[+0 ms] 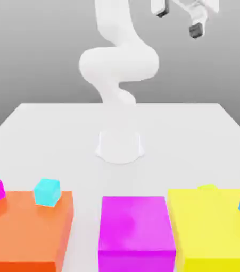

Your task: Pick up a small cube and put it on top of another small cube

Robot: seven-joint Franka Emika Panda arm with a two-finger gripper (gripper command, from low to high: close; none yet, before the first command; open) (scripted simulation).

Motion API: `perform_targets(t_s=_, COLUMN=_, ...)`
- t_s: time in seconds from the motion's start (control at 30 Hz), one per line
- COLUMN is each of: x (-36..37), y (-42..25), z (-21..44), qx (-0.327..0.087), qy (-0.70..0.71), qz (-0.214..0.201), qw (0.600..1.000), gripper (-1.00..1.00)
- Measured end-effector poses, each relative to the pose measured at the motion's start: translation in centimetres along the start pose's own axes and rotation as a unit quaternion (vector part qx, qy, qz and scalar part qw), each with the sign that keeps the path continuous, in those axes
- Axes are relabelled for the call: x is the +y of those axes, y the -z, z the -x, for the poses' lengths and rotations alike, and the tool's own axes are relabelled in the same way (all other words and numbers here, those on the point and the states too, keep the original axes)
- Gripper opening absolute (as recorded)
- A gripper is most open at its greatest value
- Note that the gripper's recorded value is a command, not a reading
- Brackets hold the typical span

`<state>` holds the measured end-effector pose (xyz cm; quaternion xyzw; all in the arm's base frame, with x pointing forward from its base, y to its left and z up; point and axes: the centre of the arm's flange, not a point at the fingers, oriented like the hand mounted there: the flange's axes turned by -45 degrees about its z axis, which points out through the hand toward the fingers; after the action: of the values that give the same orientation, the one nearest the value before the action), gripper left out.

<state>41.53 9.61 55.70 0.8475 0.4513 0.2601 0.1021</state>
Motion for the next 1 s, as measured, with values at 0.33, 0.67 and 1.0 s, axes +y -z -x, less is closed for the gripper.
perform_targets(t_s=0.33, x=-6.6, y=-8.3, z=-1.3, qx=-0.015, qy=0.274, qz=-0.066, qw=0.959, gripper=0.0)
perform_targets(t_s=0.67, x=-14.6, y=-15.1, z=-0.9, qx=0.0, qy=0.525, qz=-0.134, qw=0.84, gripper=0.0)
perform_targets(t_s=1.0, x=-23.1, y=-20.2, z=1.2, qx=0.043, qy=0.731, qz=-0.194, qw=0.653, gripper=0.0)
